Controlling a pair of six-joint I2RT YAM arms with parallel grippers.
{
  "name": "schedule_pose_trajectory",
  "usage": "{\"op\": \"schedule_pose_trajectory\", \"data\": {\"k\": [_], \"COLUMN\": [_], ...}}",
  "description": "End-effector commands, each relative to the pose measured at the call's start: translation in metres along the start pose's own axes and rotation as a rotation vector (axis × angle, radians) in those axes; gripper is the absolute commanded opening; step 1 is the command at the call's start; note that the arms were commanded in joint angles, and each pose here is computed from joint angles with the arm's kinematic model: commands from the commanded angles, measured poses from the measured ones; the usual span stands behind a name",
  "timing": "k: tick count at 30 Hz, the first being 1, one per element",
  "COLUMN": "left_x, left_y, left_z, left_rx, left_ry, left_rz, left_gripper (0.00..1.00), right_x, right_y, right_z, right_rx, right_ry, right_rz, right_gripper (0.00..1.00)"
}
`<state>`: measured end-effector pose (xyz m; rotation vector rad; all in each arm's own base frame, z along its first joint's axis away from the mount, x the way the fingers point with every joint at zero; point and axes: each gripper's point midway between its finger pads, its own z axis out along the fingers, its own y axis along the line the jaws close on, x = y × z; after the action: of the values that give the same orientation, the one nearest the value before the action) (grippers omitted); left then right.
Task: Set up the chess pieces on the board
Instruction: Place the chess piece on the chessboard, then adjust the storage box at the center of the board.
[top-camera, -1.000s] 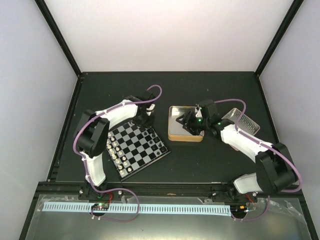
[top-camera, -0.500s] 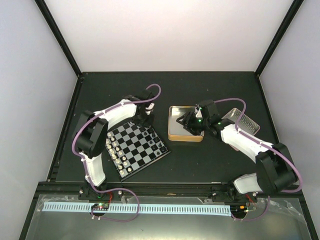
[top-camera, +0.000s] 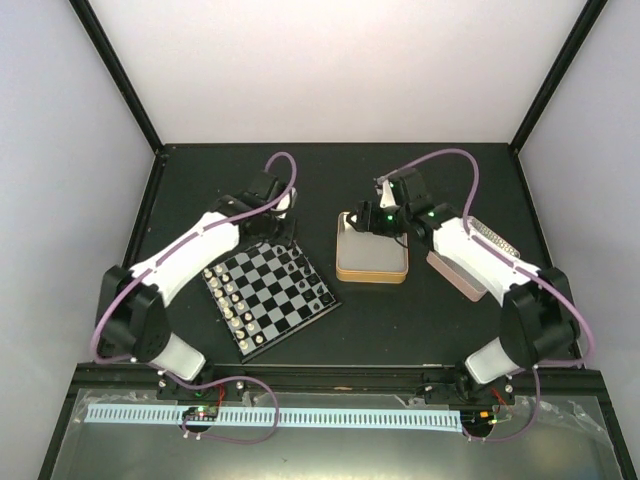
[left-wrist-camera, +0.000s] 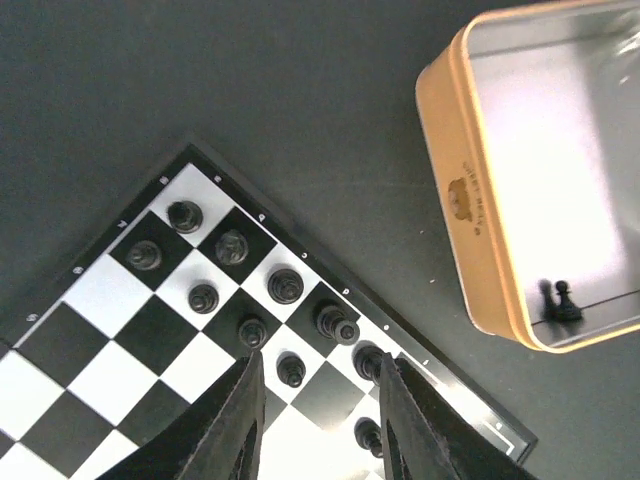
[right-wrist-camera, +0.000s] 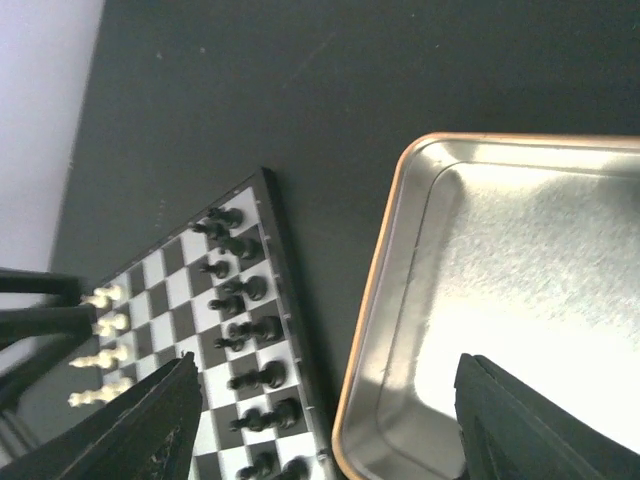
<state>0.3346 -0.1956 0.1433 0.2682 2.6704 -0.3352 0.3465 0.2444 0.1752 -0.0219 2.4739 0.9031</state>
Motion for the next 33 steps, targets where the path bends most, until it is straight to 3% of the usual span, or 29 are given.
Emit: {"op": "schedule_pose_trajectory", "data": {"k": [1,6,11,16,23,33], "left_x": [-0.025,-0.033,-0.03,-0.016,-0.011,-0.019], "left_y": [0.001,0.0,0.012,0.02,0.026,0.018], "left_z": [-0.047,-0.11,-0.167,-0.206,-0.209,-0.198], "left_rx": [0.036,0.077,0.065,0.053,0.025,0.045], "left_ry": [-0.226,-0.493,-0.786,-0.956,-0.98,-0.931], "left_rz": [-0.004,0.056,0.086,0.106,0.113,0.134], "left_gripper": [0.35,0.43,0.63,0.77,0.79,0.79], "right_x": [-0.004,-0.017,-0.03,-0.035,-0.025,-0.047], "right_y": [-0.02,-0.035,-0.042,-0.059,-0.089,-0.103], "right_z": [0.009,0.018,0.027,0.04,0.069,0.08], "right_rx": [0.114,0.204,0.254,0.339,0.398,0.496], "right_ry": [0.062,0.049,0.052,0.129,0.292,0.308], "right_rz": [-0.2,-0.283,-0.441,-0.573,-0.7,-0.731], "right_gripper": [0.74,0.84,0.85,0.85,0.76,0.75]}}
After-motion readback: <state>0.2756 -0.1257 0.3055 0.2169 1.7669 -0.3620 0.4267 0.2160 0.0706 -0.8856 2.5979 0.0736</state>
